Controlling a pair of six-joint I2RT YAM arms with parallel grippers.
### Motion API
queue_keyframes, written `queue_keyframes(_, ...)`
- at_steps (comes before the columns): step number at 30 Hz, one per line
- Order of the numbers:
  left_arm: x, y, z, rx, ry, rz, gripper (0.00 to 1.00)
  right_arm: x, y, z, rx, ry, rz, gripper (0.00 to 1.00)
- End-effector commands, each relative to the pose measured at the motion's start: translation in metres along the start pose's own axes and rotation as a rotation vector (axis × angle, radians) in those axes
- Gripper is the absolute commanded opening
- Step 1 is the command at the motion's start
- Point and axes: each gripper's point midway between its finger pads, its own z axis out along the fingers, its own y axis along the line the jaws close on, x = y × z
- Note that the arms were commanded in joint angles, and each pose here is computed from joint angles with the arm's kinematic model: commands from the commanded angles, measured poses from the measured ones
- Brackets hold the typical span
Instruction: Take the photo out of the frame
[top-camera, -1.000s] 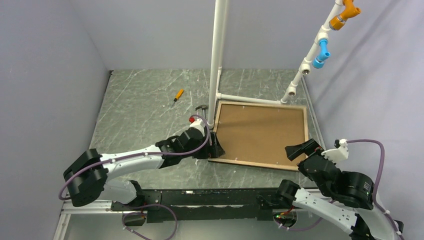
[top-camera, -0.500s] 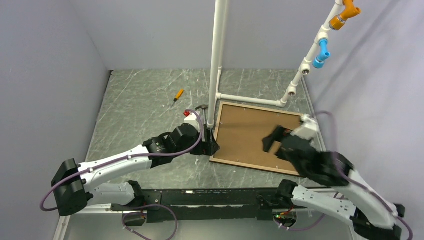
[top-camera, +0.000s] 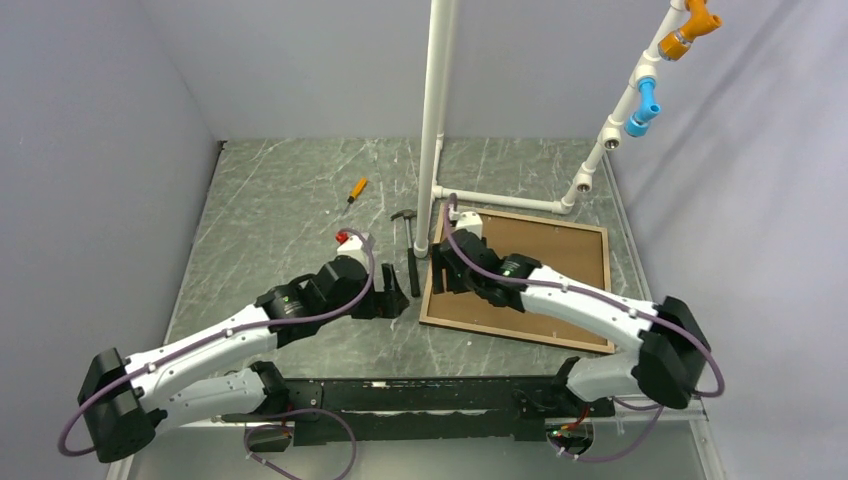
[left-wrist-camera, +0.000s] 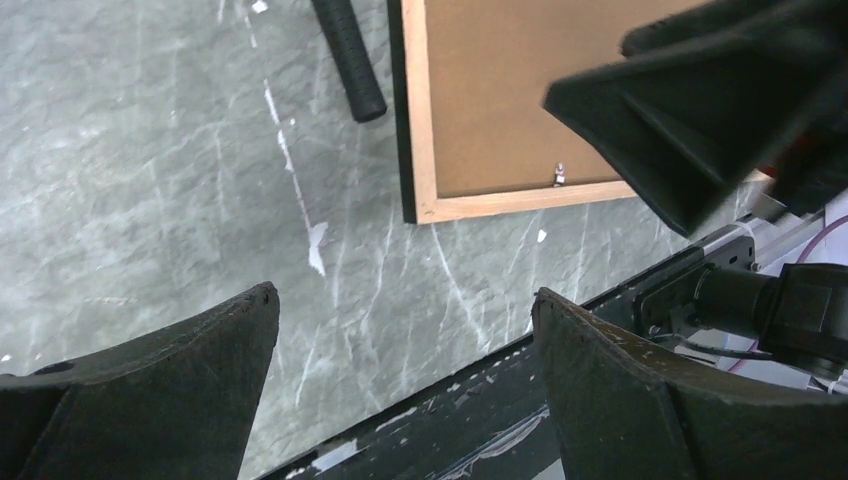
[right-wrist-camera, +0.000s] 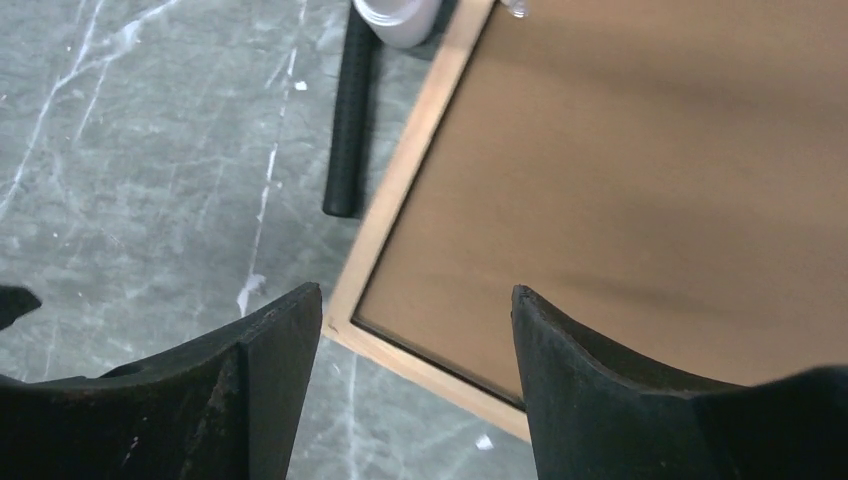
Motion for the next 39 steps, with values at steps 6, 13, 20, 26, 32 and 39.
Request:
queue_keyframes(6,0.009,0.024,-0.018,-0.024,-0.018,-0.058,0.99,0.023,0.052,0.042,0.067,-0.013,0.027,0.7)
queue_keyframes(13,0.011,0.022,-0.026,0.013,-0.022,-0.082,1.0,0.051,0.044,0.063,0.171,0.007,-0.01,0.52)
queue_keyframes(20,0.004,0.018,-0.033,0.031,-0.05,-0.09,0.99,0.059,0.059,0.074,0.153,0.029,-0.042,0.46)
queue_keyframes(26,0.003,0.016,-0.037,0.044,-0.054,-0.085,0.99,0.063,0.066,0.077,0.175,0.036,-0.055,0.46)
queue_keyframes(32,0.0,0.016,-0.039,0.047,-0.063,-0.082,0.99,0.086,0.044,0.08,0.278,0.067,-0.053,0.4)
queue_keyframes(39,-0.001,0.014,-0.039,0.042,-0.058,-0.07,0.99,0.101,0.047,0.056,0.232,0.032,-0.125,0.25)
